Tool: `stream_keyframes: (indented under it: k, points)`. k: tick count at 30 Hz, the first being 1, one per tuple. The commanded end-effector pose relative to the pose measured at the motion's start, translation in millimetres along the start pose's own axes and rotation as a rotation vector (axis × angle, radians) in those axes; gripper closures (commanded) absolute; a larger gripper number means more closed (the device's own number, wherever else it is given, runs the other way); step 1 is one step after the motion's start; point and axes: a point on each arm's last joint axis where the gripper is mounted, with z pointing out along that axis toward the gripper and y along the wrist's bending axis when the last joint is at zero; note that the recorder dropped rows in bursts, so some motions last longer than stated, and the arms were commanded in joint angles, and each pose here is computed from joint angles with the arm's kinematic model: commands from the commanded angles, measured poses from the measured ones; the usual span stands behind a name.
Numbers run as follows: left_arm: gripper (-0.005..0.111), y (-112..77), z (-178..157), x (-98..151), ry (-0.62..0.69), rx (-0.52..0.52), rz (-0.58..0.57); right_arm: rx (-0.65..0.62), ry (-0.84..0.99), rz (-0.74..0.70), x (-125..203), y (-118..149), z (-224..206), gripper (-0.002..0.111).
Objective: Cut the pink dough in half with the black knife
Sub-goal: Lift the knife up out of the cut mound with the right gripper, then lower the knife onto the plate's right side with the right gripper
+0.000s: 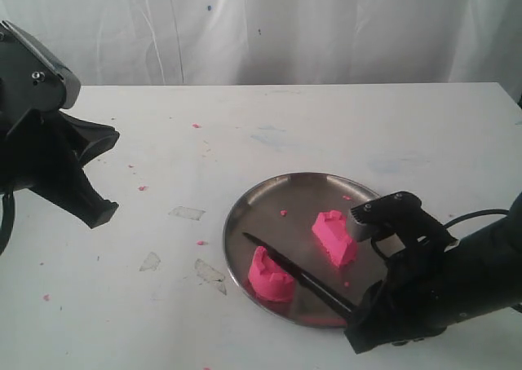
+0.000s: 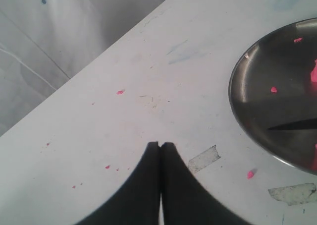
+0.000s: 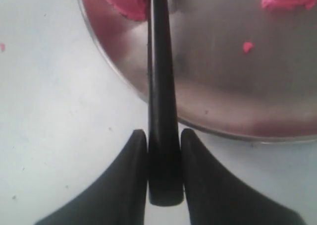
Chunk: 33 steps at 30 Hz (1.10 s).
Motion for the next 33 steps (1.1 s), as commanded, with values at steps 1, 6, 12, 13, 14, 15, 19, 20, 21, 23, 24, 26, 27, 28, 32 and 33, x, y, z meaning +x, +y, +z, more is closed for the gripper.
stream_keyframes:
  k: [1, 6, 12, 13, 14, 15, 19, 20, 21, 23, 24, 26, 27, 28, 32, 33]
  points:
    - [0.107, 0.2, -2.2, 1.3, -0.001, -0.004, -0.001, 0.045, -0.094, 0.048, -14.0, -2.5, -9.3, 0.108]
    - [0.107, 0.2, -2.2, 1.3, -0.001, -0.004, -0.001, 0.130, -0.288, -0.065, -34.7, 3.4, -49.1, 0.108]
    - [0.107, 0.2, -2.2, 1.3, -0.001, -0.004, -0.002, 0.453, -0.644, -0.031, -54.8, -22.8, -87.4, 0.108]
    - [0.107, 0.2, -2.2, 1.3, -0.001, -0.004, -0.002, 0.482, -0.652, 0.001, -55.9, -30.0, -85.4, 0.108]
    - [0.107, 0.1, -2.2, 1.2, -0.002, -0.003, -0.002, 0.485, -0.649, 0.029, -56.1, -33.2, -82.6, 0.108]
    - [0.107, -0.1, -2.2, 1.0, -0.004, -0.001, -0.002, 0.492, -0.636, 0.084, -55.8, -40.3, -76.4, 0.108]
    - [0.107, -0.1, -2.2, 1.0, -0.004, -0.001, -0.002, 0.463, -0.542, 0.204, -51.6, -55.3, -53.0, 0.108]
    - [0.107, -0.1, -2.2, 1.0, -0.004, -0.001, -0.002, 0.454, -0.523, 0.206, -51.5, -56.1, -49.1, 0.108]
    - [0.107, -0.1, -2.2, 1.0, -0.004, -0.001, -0.002, 0.444, -0.506, 0.207, -51.7, -56.7, -45.4, 0.108]
    - [0.107, -0.1, -2.2, 1.0, -0.004, -0.001, -0.002, 0.421, -0.469, 0.211, -51.7, -58.3, -39.0, 0.108]
    - [0.107, -0.1, -2.2, 1.0, -0.004, -0.001, -0.002, 0.422, -0.453, 0.212, -50.9, -60.1, -35.2, 0.108]
    - [0.107, -0.1, -2.2, 1.0, -0.004, -0.001, -0.002, 0.421, -0.428, 0.217, -49.6, -62.5, -28.5, 0.108]
    - [0.107, -0.1, -2.2, 1.0, -0.004, -0.001, -0.002, 0.415, -0.412, 0.221, -48.7, -63.2, -25.1, 0.108]
    - [0.107, -0.1, -2.2, 1.0, -0.004, -0.001, -0.002, 0.404, -0.397, 0.223, -48.3, -63.3, -22.2, 0.108]
    - [0.107, -0.3, -2.2, 0.8, -0.007, 0.001, -0.002, 0.377, -0.354, 0.228, -48.9, -64.8, -13.3, 0.108]
    - [0.107, -0.4, -2.2, 0.6, -0.008, 0.002, -0.002, 0.376, -0.341, 0.231, -47.9, -66.0, -9.6, 0.108]
